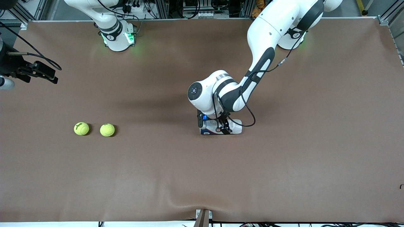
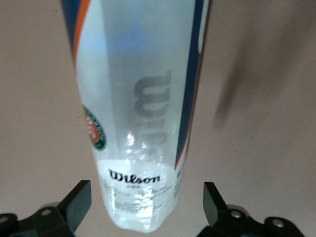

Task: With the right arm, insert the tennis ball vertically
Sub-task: 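Lift the tube with the left gripper and stand it upright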

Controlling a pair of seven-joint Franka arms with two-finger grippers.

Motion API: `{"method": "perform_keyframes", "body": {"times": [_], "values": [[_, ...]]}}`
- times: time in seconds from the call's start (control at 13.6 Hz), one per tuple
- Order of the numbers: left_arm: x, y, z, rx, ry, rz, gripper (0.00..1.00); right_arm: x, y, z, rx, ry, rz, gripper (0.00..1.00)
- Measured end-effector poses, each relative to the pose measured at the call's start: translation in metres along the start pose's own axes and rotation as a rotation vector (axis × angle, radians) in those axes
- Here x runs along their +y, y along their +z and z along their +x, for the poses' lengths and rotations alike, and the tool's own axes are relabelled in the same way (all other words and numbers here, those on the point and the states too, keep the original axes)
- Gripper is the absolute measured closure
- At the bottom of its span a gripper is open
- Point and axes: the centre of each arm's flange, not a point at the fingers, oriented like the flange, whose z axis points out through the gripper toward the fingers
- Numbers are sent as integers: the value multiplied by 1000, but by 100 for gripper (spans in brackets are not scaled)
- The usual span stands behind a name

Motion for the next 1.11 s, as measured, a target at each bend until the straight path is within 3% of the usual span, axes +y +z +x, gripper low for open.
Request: {"method": "perform_keyframes", "body": {"times": [0.74, 1.11], "values": [[6, 34, 10, -74, 43, 50, 0, 0, 0, 0, 0, 0, 0, 0], [5, 36, 10, -79, 37, 55, 0, 0, 0, 0, 0, 0, 0, 0]]}}
